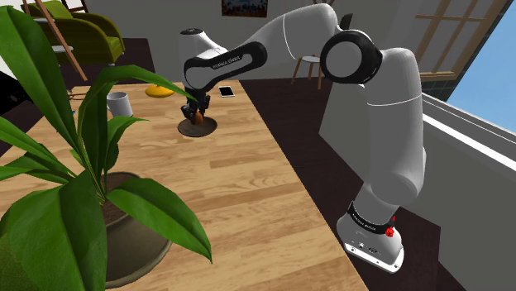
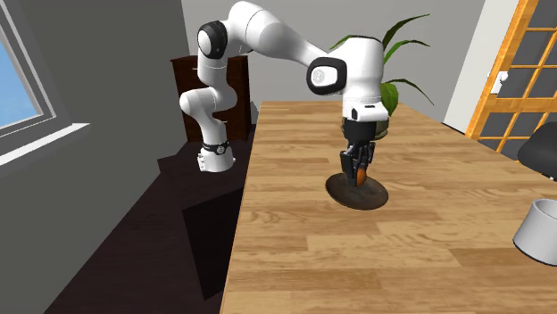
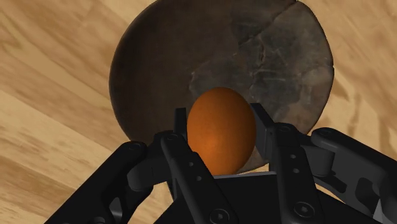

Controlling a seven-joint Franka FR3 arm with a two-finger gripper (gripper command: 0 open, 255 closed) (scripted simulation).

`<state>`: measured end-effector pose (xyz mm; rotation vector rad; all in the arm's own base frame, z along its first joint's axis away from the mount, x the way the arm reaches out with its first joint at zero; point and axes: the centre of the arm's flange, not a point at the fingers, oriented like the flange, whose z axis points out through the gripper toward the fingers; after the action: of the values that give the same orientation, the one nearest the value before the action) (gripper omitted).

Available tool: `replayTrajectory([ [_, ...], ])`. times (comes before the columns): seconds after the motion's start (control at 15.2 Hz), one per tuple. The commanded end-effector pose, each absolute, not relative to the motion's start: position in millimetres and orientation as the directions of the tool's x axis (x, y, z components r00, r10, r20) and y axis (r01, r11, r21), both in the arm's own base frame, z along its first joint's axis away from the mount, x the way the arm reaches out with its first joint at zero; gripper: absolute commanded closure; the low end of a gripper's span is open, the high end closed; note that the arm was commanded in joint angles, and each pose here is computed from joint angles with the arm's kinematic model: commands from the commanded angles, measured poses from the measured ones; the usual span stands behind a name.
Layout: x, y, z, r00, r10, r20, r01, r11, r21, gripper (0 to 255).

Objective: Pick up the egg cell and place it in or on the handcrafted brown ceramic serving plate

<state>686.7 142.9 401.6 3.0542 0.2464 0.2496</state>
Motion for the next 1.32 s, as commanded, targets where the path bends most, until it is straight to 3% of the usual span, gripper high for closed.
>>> replayTrajectory([
  [0.0,686,143,400,0.974,0.164,0.156,0.154,-0.985,0.08,255],
  [0.33,686,143,400,0.974,0.164,0.156,0.154,-0.985,0.08,255],
  [0.4,686,143,400,0.974,0.164,0.156,0.154,-0.985,0.08,0],
  [0.73,686,143,400,0.974,0.164,0.156,0.154,-0.985,0.08,0],
  [0.99,678,146,449,0.974,0.164,0.156,0.154,-0.985,0.08,0],
  [1.25,678,146,449,0.974,0.164,0.156,0.154,-0.985,0.08,0],
])
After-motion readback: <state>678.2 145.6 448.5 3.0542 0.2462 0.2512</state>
